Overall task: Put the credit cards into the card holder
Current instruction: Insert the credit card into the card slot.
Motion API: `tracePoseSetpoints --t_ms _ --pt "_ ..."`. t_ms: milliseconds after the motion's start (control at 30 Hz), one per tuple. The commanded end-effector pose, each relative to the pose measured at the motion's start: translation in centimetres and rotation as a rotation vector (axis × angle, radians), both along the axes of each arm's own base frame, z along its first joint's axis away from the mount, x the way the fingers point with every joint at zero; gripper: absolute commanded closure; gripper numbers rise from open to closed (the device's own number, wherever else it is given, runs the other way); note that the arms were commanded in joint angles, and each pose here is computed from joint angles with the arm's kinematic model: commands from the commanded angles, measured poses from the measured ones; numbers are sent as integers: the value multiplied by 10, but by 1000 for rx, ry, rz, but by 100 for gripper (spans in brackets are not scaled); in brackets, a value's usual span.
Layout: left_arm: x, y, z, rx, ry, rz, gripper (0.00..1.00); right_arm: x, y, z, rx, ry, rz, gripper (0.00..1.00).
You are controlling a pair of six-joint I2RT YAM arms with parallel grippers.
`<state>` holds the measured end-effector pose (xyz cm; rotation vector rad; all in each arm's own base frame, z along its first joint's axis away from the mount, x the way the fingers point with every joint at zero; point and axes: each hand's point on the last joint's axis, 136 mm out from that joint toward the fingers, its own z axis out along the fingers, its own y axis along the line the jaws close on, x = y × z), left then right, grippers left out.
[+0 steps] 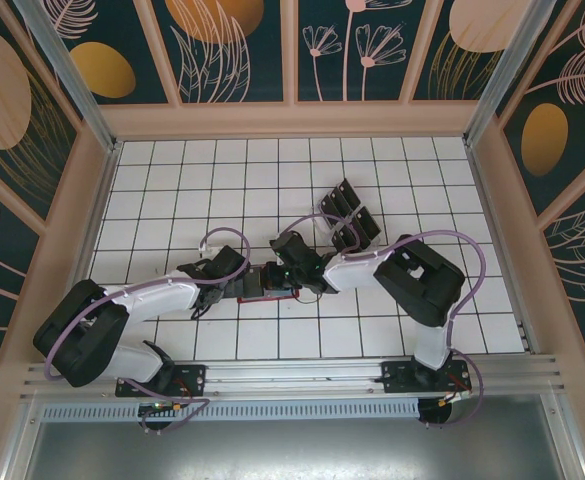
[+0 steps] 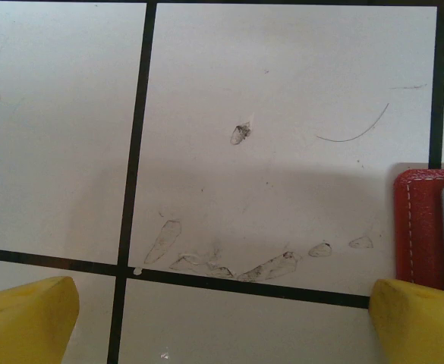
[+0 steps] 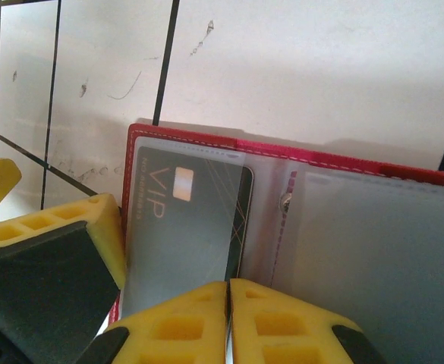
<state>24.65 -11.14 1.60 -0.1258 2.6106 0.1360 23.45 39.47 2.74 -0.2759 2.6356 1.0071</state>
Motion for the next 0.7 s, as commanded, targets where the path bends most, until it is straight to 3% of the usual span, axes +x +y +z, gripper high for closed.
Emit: tracePoseSetpoints --t_ms 0,233,433,667 --pt "-4 -1 -9 -13 23 0 2 -7 11 -2 7 11 48 90" --pt "-1 -1 -4 -12 9 0 2 -7 15 5 26 7 55 88" --pt "8 -1 17 3 -36 -1 2 -1 4 37 55 -52 23 69" --pt "18 -5 45 -2 -87 -12 1 9 -23 48 -7 -107 -11 58"
